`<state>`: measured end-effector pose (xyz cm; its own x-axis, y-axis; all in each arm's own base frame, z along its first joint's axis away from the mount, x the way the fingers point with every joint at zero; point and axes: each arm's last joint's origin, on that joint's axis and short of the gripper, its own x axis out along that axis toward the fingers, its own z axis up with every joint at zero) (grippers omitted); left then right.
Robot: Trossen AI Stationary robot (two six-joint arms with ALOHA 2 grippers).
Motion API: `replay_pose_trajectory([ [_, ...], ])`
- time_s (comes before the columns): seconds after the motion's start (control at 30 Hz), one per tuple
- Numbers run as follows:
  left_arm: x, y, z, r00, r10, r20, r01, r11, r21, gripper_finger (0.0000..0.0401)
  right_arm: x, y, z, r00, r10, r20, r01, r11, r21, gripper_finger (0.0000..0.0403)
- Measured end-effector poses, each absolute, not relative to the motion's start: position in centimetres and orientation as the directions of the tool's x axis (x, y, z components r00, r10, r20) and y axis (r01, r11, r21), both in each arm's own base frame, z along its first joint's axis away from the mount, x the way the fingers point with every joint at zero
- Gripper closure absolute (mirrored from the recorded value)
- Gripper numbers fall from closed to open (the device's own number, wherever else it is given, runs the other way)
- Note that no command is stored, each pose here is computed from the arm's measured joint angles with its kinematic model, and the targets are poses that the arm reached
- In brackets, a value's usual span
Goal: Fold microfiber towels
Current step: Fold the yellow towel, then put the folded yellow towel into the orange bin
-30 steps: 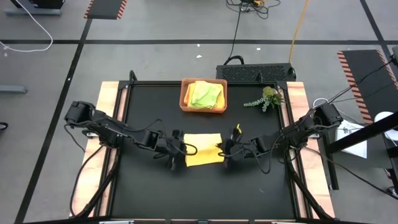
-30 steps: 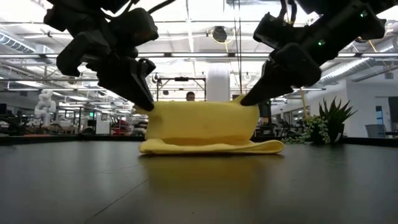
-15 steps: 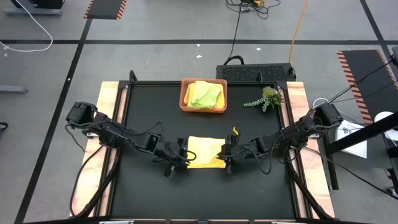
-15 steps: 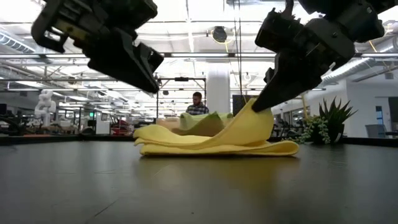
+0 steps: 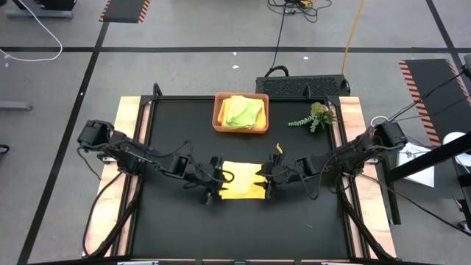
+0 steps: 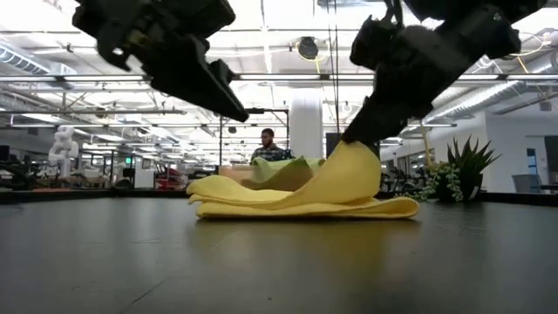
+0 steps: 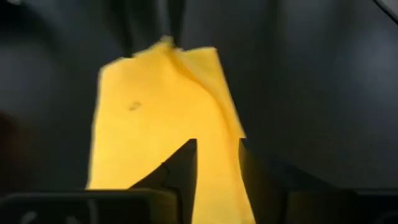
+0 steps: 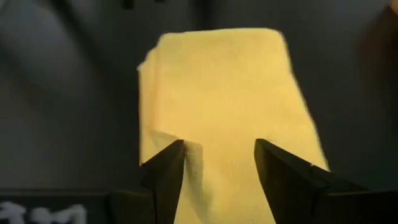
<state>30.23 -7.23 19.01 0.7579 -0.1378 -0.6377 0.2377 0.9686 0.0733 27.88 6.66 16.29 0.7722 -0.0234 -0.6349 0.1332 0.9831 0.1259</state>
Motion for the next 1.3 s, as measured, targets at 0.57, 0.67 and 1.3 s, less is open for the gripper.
replay_pose_trajectory([
  [0.57,30.3,0.5,17.7,0.718,-0.056,-0.694,0.068,0.998,-0.01,0.0228,25.2,3.0,16.0,0.743,-0.155,-0.651,0.355,0.916,0.188,0.0205],
  [0.67,30.5,2.5,16.4,0.693,-0.097,-0.714,0.054,0.995,-0.083,0.0228,24.9,1.5,15.3,0.757,-0.131,-0.64,0.362,0.9,0.243,0.0194],
  [1.3,31.8,5.0,10.0,0.605,-0.231,-0.762,0.036,0.964,-0.264,0.023,25.8,-0.1,10.0,0.689,-0.022,-0.724,0.366,0.873,0.322,0.0199],
])
